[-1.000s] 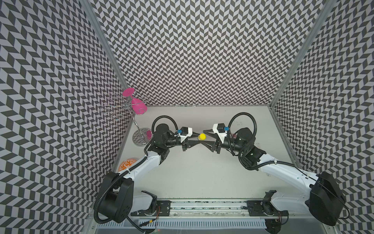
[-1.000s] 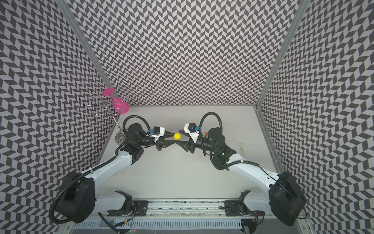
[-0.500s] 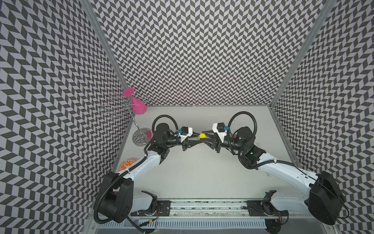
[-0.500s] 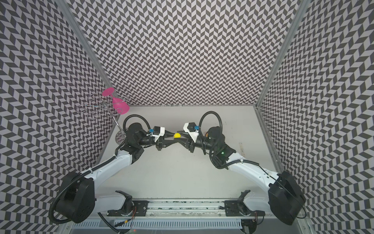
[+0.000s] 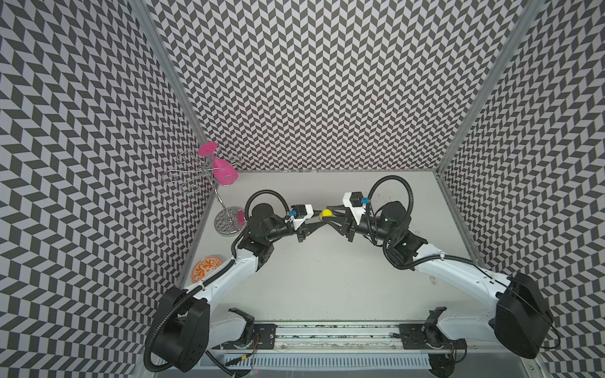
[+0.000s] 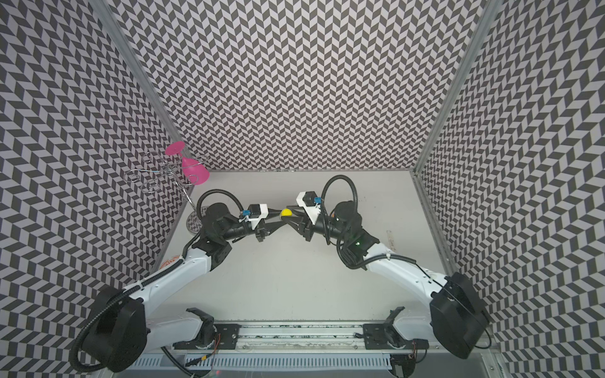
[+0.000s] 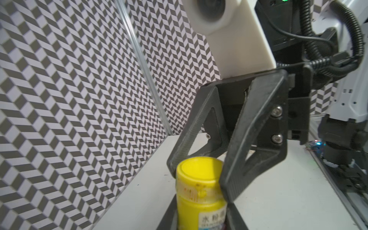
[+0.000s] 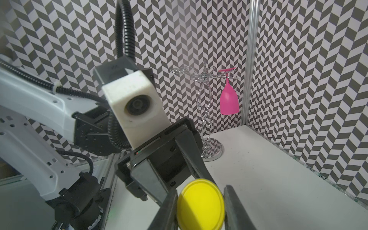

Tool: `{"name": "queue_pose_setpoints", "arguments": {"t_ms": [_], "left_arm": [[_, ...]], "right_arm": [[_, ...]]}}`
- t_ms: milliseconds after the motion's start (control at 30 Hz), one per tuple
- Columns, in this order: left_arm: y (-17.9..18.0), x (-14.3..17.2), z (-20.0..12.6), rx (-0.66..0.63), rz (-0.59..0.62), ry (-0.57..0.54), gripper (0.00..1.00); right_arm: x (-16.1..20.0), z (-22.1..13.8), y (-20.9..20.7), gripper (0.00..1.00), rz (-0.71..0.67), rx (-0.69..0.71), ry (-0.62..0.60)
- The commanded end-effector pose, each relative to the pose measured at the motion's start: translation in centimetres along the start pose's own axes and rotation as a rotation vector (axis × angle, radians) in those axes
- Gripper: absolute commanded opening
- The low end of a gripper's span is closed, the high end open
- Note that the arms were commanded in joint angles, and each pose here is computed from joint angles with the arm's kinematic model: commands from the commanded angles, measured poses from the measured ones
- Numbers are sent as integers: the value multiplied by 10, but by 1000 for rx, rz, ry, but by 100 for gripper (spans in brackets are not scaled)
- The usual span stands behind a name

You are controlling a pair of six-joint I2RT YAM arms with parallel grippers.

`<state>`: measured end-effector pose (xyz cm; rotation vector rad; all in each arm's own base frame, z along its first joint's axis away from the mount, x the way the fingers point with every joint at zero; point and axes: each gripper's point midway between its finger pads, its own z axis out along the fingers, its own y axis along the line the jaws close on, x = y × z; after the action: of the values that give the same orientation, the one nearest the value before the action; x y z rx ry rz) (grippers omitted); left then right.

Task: Close the paint jar lid
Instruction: Screw the lid onto the paint jar.

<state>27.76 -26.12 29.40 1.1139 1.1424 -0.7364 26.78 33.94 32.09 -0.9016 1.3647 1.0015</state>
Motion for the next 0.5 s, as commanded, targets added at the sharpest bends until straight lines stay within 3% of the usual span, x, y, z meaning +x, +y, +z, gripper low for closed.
{"name": "queue_pose_setpoints", "arguments": {"t_ms": [0,467], "left_arm": [[37,-12,-12,-253,112,-2,26],[76,-37,-71,-714,259,-30,25]], "right_arm": [[-6,6,-5,0,69,35,-24],[14,43,7,0,329,165,45]]}}
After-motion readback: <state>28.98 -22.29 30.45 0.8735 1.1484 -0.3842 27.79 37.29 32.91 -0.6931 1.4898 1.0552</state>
